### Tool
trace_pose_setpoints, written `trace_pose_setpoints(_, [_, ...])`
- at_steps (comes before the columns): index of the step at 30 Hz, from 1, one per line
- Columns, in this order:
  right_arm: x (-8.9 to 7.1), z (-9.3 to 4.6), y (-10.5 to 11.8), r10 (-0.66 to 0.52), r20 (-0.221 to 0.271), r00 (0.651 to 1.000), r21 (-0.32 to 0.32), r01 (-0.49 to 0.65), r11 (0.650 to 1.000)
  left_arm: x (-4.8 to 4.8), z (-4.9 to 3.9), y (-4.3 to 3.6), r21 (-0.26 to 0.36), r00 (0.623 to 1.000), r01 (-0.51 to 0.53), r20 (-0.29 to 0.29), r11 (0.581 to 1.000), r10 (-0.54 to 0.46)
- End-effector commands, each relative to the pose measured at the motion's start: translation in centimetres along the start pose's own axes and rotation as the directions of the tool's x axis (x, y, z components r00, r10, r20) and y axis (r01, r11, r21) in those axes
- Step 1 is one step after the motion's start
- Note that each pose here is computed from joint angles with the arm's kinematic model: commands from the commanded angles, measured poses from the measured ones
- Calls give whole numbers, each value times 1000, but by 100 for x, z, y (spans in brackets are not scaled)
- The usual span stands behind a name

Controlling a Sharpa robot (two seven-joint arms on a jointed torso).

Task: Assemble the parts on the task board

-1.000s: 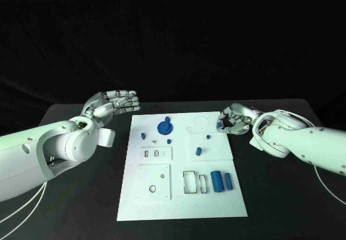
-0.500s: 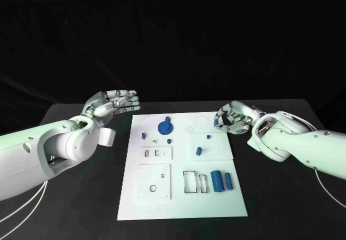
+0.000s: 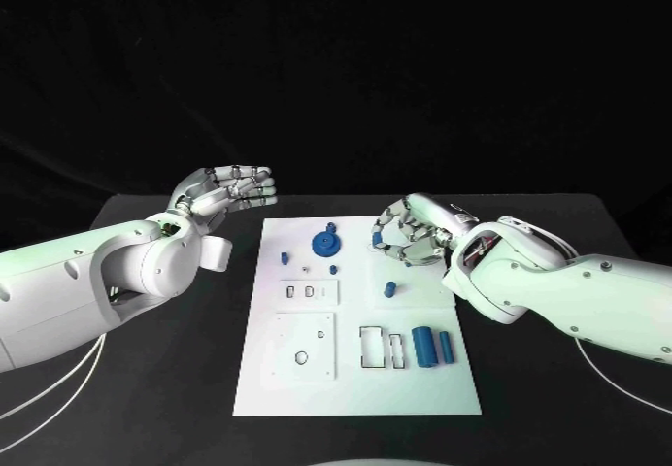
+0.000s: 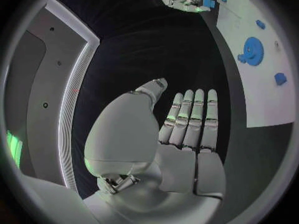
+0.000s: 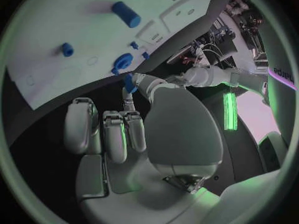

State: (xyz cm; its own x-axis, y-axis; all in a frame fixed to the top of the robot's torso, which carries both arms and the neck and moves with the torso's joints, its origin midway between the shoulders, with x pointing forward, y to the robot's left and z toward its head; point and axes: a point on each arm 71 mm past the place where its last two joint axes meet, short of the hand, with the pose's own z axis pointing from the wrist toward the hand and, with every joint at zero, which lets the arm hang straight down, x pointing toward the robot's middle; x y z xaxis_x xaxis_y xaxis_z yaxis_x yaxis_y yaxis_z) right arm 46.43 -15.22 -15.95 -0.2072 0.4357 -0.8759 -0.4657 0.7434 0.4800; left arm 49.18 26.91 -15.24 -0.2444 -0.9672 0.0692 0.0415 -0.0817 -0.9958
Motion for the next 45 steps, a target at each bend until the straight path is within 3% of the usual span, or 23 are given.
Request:
trace_pose_setpoints(1, [117, 71, 138, -24, -14, 1000, 41, 24, 999, 35, 29, 8, 1, 1000, 8, -16, 1000, -8])
trace_pose_setpoints(5, [303, 155, 295, 3, -56, 998, 48, -1, 999, 50, 53, 24, -2, 1000, 6, -16, 1000, -6])
trace_pose_setpoints(10, [561, 207, 492, -50, -102, 994, 4, 51, 999, 96, 79, 38, -2, 1000, 2, -28, 1000, -3])
trace_pose_setpoints(19, [801, 240, 607, -110, -142, 984, -26, 108, 994, 183, 90, 44, -3, 999, 9, -52, 1000, -9])
trace_pose_setpoints(28, [980, 232, 627, -110, -167, 980, 2, 112, 994, 232, 86, 44, -5, 998, 14, -68, 1000, -15])
trace_pose_setpoints(45, [1126, 281, 599, -110, -187, 976, 11, 114, 993, 227, 71, 35, -2, 997, 16, -72, 1000, -17])
